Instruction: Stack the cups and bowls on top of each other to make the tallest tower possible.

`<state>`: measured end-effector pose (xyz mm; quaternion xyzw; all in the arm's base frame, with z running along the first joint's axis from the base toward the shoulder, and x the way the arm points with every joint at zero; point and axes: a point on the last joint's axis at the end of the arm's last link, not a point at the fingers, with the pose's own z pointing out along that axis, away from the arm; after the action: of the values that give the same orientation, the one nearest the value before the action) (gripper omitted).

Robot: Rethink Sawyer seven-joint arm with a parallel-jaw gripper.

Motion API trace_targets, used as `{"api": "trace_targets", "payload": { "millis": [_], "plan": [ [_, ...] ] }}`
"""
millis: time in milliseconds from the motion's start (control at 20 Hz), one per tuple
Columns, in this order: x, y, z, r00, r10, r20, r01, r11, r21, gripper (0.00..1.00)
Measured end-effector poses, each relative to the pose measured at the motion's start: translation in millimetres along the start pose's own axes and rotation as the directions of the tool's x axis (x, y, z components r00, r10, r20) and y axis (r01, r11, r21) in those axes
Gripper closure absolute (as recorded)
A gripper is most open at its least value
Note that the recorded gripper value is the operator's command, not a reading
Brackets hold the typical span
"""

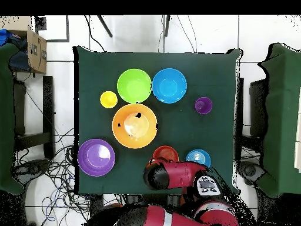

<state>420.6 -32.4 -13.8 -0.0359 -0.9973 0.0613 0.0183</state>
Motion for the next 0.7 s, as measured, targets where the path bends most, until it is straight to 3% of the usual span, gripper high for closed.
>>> {"api": "trace_targets", "payload": {
  "millis": [700],
  "plan": [
    [-4.0,-1.9,3.0,0.9999,0.009,0.005,-0.009,0.9995,-0.031,0.00]
  ]
}}
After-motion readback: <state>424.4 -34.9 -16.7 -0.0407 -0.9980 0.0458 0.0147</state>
